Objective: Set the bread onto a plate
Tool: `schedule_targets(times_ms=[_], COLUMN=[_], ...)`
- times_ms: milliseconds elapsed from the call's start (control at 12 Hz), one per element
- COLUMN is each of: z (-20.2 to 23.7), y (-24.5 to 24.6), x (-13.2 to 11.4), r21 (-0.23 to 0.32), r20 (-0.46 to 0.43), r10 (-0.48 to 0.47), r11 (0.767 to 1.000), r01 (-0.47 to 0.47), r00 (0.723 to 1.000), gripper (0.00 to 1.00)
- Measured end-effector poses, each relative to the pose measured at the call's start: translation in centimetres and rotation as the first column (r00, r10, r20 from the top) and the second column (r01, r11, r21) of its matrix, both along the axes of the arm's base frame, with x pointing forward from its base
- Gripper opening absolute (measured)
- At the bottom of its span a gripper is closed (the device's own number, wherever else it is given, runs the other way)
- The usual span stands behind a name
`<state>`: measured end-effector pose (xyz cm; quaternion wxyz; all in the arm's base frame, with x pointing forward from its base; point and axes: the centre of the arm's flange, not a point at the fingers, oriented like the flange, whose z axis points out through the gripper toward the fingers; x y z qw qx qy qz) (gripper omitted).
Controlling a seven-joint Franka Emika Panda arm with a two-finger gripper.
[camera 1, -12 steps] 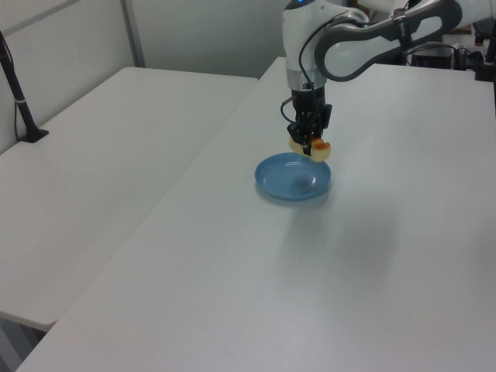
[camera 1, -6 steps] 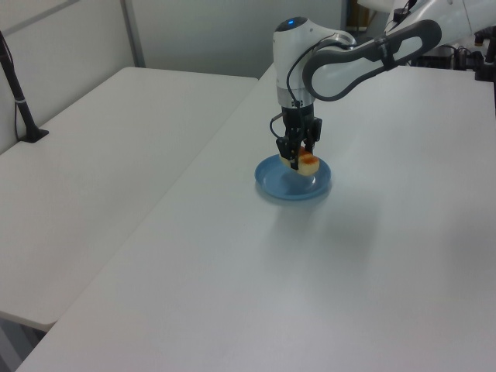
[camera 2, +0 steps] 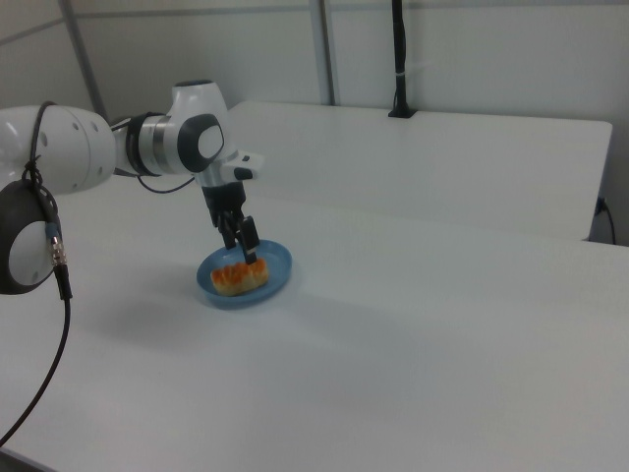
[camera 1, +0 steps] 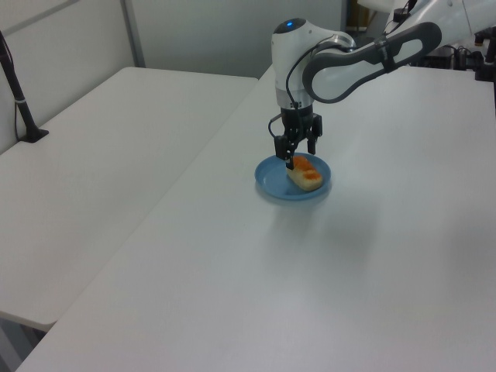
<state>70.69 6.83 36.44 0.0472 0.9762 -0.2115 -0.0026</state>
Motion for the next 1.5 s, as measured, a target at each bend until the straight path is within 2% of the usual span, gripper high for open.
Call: schedule_targets(times_ms=[167,251,501,668,835,1086,1169,1336,1503], z=[5.1,8.5,17.9,23.2,28.2,32.5,33.3,32.9,30.0], y=[-1.9,-3.2,-6.4,-8.8,-10.7,-14.4,-15.4,-16.0,-15.3], x=[0.2,-0.5,-5.1,-9.2,-13.7,-17.1,-17.5,-16.4,-14.4], r21=[-0.001,-0.008,-0.047,-0.061,-0.055,0.007,0.002,-0.031,-0.044], r20=[0.072,0.09,0.049,-0.019,-0.083,-0.005,0.024,0.091,0.146], r10=[-0.029,-0.041,0.0,0.102,0.244,0.308,0.336,0.334,0.273], r11=[1.0,0.999,0.999,0.993,0.967,0.951,0.942,0.943,0.962], r01=[0.029,0.041,0.002,-0.103,-0.249,-0.308,-0.336,-0.333,-0.27], r00=[0.997,0.995,0.999,0.995,0.966,0.951,0.942,0.938,0.951], gripper=[0.99,1.0,1.0,1.0,1.0,1.0,1.0,1.0,1.0])
